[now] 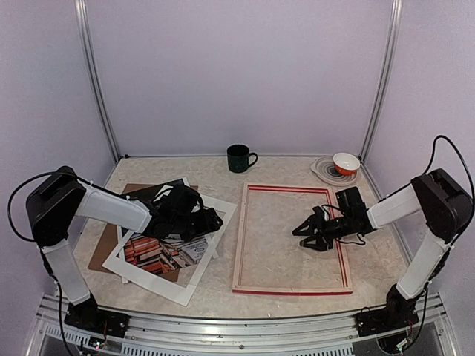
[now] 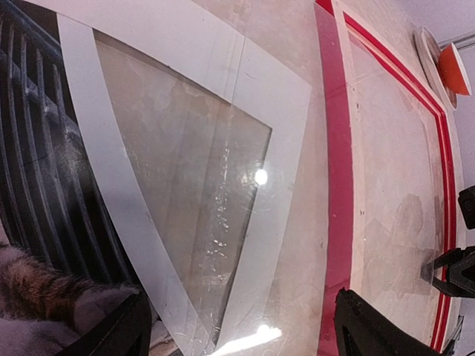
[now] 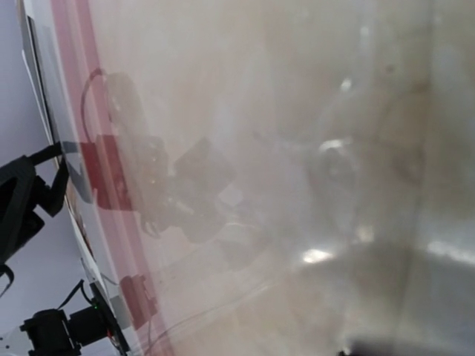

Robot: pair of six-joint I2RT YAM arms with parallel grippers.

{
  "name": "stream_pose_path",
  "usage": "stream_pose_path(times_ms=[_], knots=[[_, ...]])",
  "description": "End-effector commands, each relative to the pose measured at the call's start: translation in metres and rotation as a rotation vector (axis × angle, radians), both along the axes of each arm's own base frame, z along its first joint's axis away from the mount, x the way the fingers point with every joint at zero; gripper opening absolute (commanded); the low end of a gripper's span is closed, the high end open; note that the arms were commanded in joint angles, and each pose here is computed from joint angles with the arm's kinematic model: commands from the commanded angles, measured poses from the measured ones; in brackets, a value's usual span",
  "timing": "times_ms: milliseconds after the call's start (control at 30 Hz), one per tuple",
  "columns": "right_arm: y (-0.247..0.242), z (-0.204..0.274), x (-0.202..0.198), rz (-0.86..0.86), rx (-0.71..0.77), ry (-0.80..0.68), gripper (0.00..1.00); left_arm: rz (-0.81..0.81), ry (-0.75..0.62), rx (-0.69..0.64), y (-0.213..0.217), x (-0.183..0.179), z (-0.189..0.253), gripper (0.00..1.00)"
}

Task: Put the photo into the frame
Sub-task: Place the glass panel at the frame body, then move the glass panel to the frame body.

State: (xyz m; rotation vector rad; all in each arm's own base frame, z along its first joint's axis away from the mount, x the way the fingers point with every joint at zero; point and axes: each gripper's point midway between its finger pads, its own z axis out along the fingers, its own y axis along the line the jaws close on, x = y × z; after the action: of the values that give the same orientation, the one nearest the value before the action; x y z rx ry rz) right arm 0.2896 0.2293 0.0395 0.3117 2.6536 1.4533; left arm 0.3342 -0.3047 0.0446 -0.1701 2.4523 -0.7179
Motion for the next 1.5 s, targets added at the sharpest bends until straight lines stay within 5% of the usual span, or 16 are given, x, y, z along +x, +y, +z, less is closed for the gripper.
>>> stream_pose_path(times_ms=[0, 800, 1467], knots=[[0.006, 0.003, 0.001, -0.033, 0.027, 0.005, 0.55, -0.015, -0.014, -0.032, -0.006, -0.002, 0.007, 0.84], [0.022, 0.02, -0.01, -0.037, 0.254, -0.114, 0.29, -0.045, -0.007, -0.04, -0.01, -0.005, 0.005, 0.77], [0.016, 0.033, 0.016, 0.101, 0.044, -0.106, 0.05, -0.073, 0.011, -0.062, -0.018, -0.009, 0.0, 0.77]])
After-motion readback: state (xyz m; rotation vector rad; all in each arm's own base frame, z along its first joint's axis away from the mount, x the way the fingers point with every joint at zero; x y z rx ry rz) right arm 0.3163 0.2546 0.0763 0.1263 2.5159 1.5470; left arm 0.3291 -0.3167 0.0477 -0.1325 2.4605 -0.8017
